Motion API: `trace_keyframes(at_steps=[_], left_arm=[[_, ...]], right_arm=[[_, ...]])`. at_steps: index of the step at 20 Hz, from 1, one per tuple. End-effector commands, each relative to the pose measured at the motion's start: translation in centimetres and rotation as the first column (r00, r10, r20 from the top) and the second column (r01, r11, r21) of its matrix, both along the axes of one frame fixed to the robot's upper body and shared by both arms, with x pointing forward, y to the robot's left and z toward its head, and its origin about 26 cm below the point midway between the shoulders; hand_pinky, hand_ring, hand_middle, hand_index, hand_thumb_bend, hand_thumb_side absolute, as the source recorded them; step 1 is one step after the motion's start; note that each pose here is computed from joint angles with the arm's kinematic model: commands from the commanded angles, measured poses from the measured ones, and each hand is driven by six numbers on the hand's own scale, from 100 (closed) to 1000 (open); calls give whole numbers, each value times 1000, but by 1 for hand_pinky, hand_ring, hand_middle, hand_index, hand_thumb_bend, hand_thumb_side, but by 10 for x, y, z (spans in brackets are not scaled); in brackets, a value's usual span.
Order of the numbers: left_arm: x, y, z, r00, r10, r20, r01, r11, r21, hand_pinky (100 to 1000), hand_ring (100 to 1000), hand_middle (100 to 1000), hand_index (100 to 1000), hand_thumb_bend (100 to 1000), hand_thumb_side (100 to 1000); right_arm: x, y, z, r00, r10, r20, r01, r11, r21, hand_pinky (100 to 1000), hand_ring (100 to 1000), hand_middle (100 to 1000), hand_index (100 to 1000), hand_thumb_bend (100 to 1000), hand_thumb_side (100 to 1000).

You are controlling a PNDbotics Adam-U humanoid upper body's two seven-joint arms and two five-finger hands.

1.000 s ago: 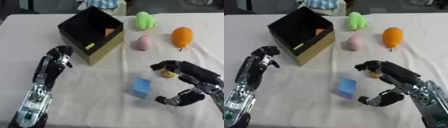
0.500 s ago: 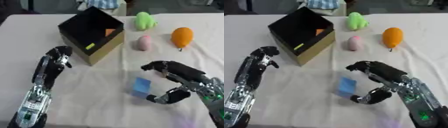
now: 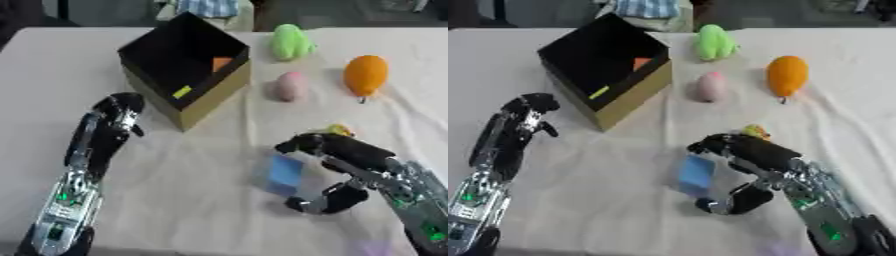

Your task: Pick up objects on the table and place them in the box.

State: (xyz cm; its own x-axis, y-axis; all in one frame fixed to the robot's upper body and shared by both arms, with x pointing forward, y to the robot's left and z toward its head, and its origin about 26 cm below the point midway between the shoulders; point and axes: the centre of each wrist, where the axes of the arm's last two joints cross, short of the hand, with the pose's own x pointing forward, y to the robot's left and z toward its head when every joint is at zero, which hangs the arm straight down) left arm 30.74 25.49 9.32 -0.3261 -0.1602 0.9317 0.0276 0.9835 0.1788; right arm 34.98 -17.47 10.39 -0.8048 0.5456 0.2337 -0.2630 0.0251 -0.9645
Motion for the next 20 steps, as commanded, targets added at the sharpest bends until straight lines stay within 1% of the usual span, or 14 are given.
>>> trace_keyframes(at_steps=[1,7,9,11,12,16,20], left_arm=[[1,0,7,1000,-9,24,9,1000,13,423,747,617,703,406,608],[1,0,7,1000,-10,25,9,1000,12,423,747,617,703,405,608],[1,0,7,1000,-10,24,10,1000,12,423,747,617,703,405,609],[1,0,7,1000,-9,24,9,1000,12,423,747,617,703,405,609],[0,0,7,1000,-8,24,8,1000,12,423,747,617,703,405,609],[0,0,6,1000,-7,22,6,1000,11,423,747,617,703,405,609],[0,1,6,1000,-5,22,4,1000,11,423,747,617,703,404,609]], right_arm=[[4,1,1,1000,-10,20,10,1000,-3,783,795,771,916,426,465],[9,3,-9,998,-49,29,48,999,22,770,775,743,895,413,462],[9,4,-10,997,-61,43,59,998,38,762,761,714,869,406,455],[10,4,-11,995,-72,62,69,996,61,750,739,661,816,393,441],[10,4,-11,994,-79,74,73,994,76,741,719,622,769,376,423],[10,3,-10,987,-111,117,93,985,144,727,688,575,710,341,403],[11,1,-8,981,-136,137,107,974,200,719,668,553,682,318,387]])
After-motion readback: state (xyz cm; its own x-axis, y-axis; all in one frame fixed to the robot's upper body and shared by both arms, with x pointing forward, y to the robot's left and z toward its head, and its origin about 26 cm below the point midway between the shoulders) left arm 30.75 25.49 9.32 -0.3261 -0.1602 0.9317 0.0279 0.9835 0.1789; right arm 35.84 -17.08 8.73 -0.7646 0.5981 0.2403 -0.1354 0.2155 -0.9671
